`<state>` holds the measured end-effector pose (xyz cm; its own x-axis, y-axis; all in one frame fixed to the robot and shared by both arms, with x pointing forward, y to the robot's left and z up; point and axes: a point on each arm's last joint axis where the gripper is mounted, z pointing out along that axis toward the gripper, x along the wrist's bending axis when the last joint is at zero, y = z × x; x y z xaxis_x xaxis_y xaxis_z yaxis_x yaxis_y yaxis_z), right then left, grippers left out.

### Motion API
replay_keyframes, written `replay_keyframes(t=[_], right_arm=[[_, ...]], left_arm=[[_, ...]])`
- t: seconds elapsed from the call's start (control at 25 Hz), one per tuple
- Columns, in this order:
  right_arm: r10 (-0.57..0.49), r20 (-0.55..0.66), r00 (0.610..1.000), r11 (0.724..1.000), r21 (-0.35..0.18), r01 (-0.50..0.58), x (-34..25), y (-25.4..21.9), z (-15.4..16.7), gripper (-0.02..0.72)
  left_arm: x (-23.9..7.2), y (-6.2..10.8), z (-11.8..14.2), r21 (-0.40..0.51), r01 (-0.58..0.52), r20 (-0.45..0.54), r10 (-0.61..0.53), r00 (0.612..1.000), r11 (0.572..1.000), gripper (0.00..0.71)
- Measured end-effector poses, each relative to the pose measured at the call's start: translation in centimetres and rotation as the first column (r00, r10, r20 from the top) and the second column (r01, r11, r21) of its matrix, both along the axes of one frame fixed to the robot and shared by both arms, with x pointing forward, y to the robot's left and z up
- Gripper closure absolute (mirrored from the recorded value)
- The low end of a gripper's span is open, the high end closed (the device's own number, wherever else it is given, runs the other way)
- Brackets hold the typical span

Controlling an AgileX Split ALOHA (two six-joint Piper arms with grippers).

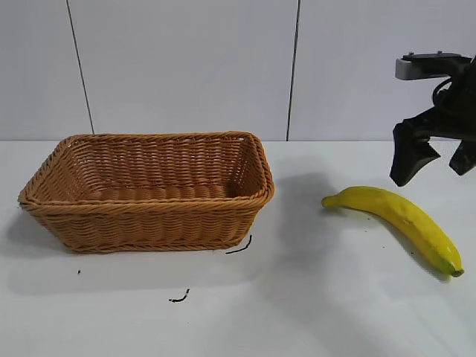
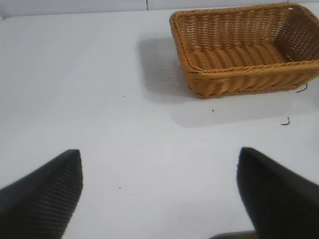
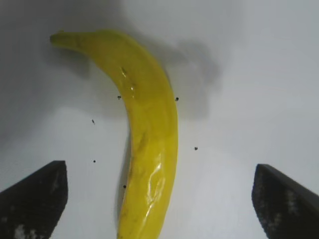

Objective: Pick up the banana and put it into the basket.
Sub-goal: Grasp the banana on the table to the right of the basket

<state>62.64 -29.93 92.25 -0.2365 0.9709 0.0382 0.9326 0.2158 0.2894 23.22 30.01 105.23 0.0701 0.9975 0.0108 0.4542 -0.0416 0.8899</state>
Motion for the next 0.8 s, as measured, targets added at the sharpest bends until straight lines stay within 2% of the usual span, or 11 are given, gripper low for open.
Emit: replay_keyframes(t=[0.28, 0.48, 0.8], right_arm=[[0.012, -0.004, 1.000, 1.000, -0.003, -0.012, 0.3, 0.4, -1.0, 0.014], [0.090, 0.000, 0.996, 0.995, -0.043, -0.090, 0.2, 2.1, -1.0, 0.014], [0.058, 0.018, 0.998, 0.997, -0.052, -0.057, 0.4, 2.0, -1.1, 0.014]], left_arm=[[0.0, 0.0, 0.0, 0.000, 0.000, 0.000, 0.000, 1.000, 1.000, 0.075], [0.0, 0.0, 0.0, 0.000, 0.000, 0.000, 0.000, 1.000, 1.000, 0.075], [0.0, 0.0, 0.0, 0.000, 0.000, 0.000, 0.000, 1.000, 1.000, 0.075]])
